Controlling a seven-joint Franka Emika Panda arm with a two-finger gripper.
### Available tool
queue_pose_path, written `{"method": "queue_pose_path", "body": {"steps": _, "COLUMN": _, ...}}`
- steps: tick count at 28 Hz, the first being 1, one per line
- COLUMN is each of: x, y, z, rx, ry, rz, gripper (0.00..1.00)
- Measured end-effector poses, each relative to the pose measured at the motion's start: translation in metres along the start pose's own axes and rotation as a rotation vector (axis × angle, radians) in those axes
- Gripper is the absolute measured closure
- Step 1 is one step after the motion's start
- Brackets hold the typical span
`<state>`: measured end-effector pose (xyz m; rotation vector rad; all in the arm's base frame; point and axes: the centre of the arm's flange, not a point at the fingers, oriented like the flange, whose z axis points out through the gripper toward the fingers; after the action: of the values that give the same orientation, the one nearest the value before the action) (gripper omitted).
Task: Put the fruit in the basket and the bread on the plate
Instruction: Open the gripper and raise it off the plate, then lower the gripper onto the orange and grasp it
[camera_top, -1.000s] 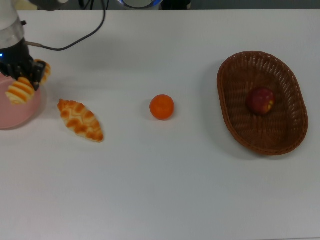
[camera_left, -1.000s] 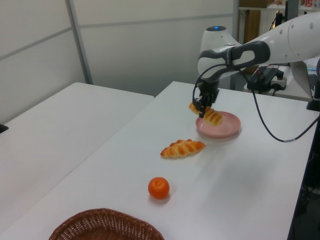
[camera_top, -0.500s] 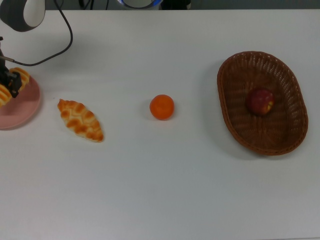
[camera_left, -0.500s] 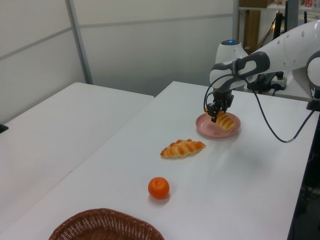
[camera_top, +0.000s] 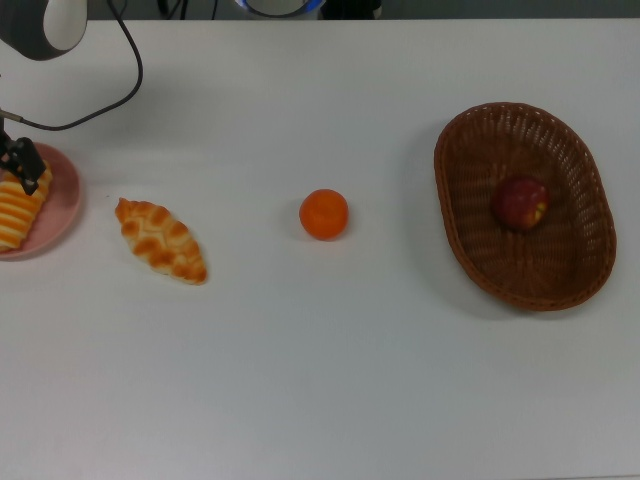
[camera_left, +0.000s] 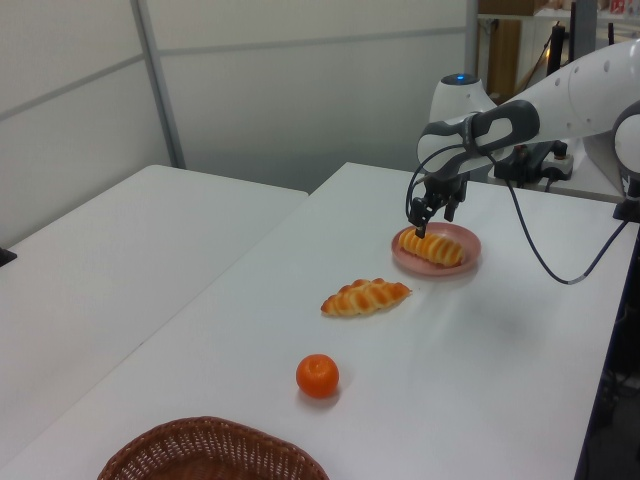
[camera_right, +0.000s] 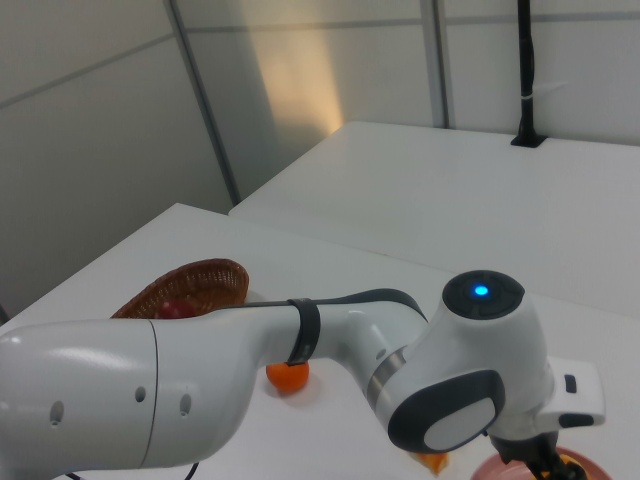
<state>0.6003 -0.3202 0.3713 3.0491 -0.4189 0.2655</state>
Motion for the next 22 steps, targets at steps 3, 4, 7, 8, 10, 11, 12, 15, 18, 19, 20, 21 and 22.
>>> {"method": "queue_pose_path", "body": {"steps": 3, "x": 0.003, "y": -0.007, "z": -0.015, "rx": -0.002, "ry": 0.014, "rz": -0.014, "gripper": 0.0}}
{"method": "queue_pose_path", "body": {"steps": 4, "x": 0.003, "y": -0.013, "z": -0.021, "rx": 0.002, "ry": 0.001, "rz": -0.03, "gripper": 0.0}}
{"method": "queue_pose_path", "body": {"steps": 7, "x": -0.004, "y": -0.052, "z": -0.043, "rx": 0.029, "ry": -0.087, "rz": -0.153, "gripper": 0.0}}
{"method": "queue_pose_path", "body": {"steps": 8, "x": -0.006, "y": -0.067, "z": -0.05, "rx": 0.036, "ry": -0.109, "rz": -0.19, "gripper": 0.0}}
{"method": "queue_pose_path", "body": {"steps": 10, "x": -0.011, "y": -0.1, "z": -0.067, "rx": 0.051, "ry": -0.154, "rz": -0.273, "gripper": 0.0}}
{"method": "queue_pose_path", "body": {"steps": 11, "x": -0.016, "y": -0.127, "z": -0.08, "rx": 0.06, "ry": -0.182, "rz": -0.33, "gripper": 0.0}}
{"method": "queue_pose_path", "body": {"steps": 12, "x": -0.019, "y": -0.142, "z": -0.088, "rx": 0.063, "ry": -0.195, "rz": -0.359, "gripper": 0.0}}
{"method": "queue_pose_path", "body": {"steps": 15, "x": -0.032, "y": -0.196, "z": -0.11, "rx": 0.073, "ry": -0.232, "rz": -0.45, "gripper": 0.0}}
{"method": "queue_pose_path", "body": {"steps": 18, "x": -0.046, "y": -0.259, "z": -0.127, "rx": 0.077, "ry": -0.243, "rz": -0.547, "gripper": 0.0}}
{"method": "queue_pose_path", "body": {"steps": 19, "x": -0.051, "y": -0.276, "z": -0.129, "rx": 0.076, "ry": -0.242, "rz": -0.565, "gripper": 0.0}}
{"method": "queue_pose_path", "body": {"steps": 20, "x": -0.057, "y": -0.299, "z": -0.13, "rx": 0.076, "ry": -0.242, "rz": -0.59, "gripper": 0.0}}
{"method": "queue_pose_path", "body": {"steps": 21, "x": -0.061, "y": -0.314, "z": -0.13, "rx": 0.076, "ry": -0.245, "rz": -0.603, "gripper": 0.0}}
{"method": "queue_pose_path", "body": {"steps": 22, "x": -0.066, "y": -0.328, "z": -0.13, "rx": 0.075, "ry": -0.249, "rz": -0.615, "gripper": 0.0}}
